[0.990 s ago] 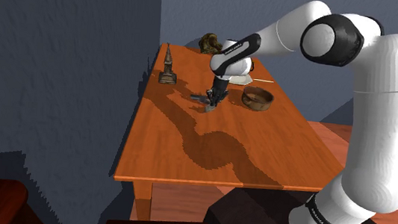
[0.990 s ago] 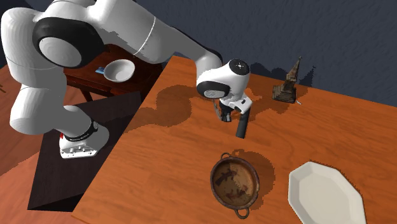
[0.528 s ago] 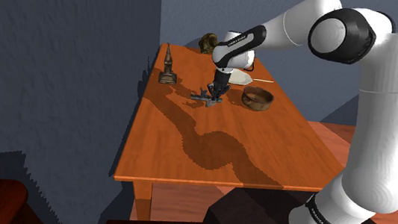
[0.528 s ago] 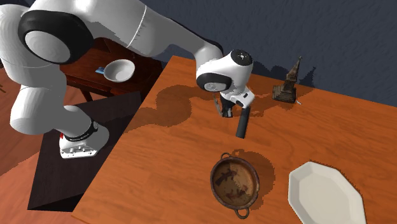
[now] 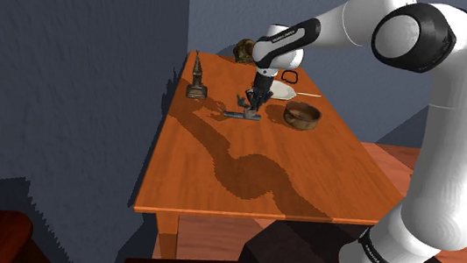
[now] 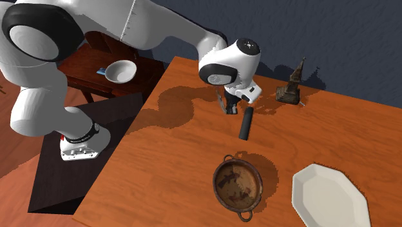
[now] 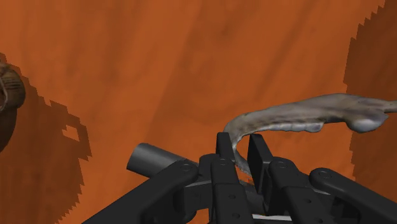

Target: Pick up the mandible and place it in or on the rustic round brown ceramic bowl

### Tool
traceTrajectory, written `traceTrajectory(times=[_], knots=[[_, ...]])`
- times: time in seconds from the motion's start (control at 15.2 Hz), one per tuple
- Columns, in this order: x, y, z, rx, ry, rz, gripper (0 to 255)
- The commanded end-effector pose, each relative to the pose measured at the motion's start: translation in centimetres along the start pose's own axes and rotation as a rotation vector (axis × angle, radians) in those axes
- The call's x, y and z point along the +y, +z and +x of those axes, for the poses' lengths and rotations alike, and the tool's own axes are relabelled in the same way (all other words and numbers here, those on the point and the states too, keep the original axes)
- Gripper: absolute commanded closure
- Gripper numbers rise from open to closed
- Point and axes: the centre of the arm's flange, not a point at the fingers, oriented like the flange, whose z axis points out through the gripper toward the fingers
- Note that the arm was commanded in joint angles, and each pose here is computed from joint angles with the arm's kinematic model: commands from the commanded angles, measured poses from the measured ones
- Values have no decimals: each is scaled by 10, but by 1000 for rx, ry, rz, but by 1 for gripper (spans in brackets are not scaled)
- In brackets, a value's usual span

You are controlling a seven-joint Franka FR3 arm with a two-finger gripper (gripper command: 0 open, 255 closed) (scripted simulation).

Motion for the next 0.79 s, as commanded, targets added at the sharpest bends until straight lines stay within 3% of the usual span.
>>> traceTrajectory(times=[0.0,0.73], knots=[[-2,-12,0,0,0,0,255],[9,-61,-1,0,0,0,255]])
